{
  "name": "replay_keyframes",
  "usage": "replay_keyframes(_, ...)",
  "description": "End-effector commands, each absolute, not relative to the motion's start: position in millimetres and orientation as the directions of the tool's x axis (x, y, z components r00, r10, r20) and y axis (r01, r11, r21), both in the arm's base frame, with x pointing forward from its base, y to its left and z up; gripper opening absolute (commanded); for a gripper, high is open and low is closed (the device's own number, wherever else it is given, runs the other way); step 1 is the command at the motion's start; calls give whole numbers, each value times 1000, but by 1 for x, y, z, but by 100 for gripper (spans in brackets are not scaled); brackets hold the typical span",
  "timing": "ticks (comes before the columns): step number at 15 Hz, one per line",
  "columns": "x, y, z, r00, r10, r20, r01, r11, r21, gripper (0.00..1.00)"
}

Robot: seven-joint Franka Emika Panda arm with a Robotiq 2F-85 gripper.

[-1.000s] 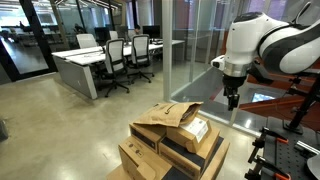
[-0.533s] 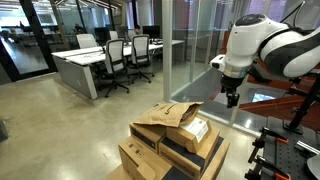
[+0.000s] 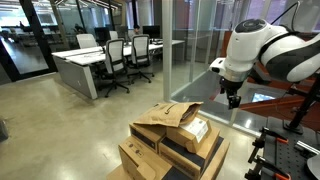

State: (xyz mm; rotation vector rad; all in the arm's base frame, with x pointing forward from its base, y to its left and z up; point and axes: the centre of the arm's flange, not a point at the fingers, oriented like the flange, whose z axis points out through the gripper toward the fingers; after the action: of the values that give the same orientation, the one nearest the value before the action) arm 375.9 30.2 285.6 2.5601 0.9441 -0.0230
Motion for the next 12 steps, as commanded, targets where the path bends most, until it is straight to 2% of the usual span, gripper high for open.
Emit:
replay_keyframes(1, 377, 33, 277, 756, 636, -155, 638, -663, 392, 100)
replay_keyframes(12, 374, 33, 278, 747, 640, -180, 650, -646, 401, 100)
